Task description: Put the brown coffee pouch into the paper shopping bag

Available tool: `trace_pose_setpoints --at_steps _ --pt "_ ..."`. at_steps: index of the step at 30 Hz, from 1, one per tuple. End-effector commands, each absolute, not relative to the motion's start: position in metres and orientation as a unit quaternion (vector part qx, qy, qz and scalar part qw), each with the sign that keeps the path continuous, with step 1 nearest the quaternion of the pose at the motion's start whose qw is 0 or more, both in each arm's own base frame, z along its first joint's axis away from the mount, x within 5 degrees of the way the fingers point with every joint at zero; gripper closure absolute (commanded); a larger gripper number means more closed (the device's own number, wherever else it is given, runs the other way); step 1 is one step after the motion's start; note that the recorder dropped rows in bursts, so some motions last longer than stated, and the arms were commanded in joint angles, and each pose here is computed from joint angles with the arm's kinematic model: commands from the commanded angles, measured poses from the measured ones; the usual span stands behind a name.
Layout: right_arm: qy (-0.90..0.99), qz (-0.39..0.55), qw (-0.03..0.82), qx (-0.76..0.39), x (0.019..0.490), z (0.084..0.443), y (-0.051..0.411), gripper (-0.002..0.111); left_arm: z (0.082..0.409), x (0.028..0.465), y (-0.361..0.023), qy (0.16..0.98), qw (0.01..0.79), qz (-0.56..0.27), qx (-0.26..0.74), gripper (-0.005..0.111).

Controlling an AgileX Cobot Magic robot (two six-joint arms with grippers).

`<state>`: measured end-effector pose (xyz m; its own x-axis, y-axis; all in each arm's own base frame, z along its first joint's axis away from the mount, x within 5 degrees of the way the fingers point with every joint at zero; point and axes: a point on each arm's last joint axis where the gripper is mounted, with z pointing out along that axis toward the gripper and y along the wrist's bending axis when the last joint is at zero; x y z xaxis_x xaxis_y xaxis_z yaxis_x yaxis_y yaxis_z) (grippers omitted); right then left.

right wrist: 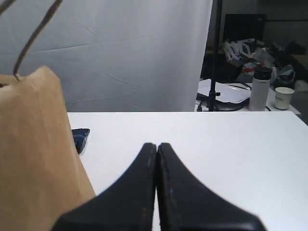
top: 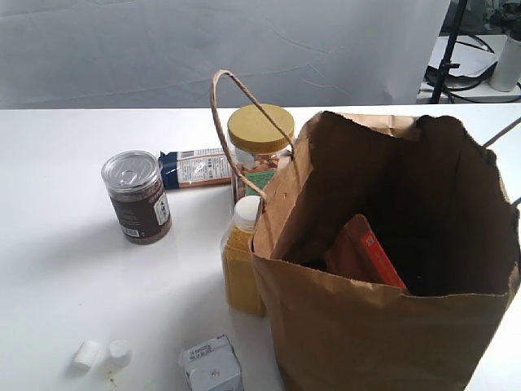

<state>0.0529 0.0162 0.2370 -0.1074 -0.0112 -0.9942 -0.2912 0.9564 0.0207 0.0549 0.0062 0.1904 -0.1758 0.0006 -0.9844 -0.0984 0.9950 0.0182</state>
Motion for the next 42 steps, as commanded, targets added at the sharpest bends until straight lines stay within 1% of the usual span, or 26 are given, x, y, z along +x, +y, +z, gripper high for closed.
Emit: trace_pose_setpoints --at_steps 1,4,6,10,19,42 --pt "0.735 0.101 0.662 -0.106 0.056 0.219 0.017 0.108 0.190 0.055 0.006 0.764 0.643 0.040 -0.033 0.107" --pt "0.748 0.074 0.645 -0.139 0.058 0.199 0.018 0.108 0.190 0.055 0.006 0.764 0.643 0.040 -0.033 0.107" --pt "0.744 0.068 0.649 -0.146 0.058 0.194 0.018 0.108 0.190 0.055 0.006 0.764 0.643 0.040 -0.033 0.107" --pt "0.723 0.072 0.672 -0.141 0.054 0.198 0.017 0.108 0.190 0.055 0.006 0.764 0.643 0.040 -0.033 0.107" --pt "0.722 0.066 0.671 -0.157 0.053 0.197 0.018 0.108 0.190 0.055 0.006 0.764 0.643 0.040 -0.033 0.107" --pt "0.725 0.080 0.668 -0.146 0.053 0.197 0.018 0.108 0.190 0.055 0.006 0.764 0.643 0.040 -0.033 0.107"
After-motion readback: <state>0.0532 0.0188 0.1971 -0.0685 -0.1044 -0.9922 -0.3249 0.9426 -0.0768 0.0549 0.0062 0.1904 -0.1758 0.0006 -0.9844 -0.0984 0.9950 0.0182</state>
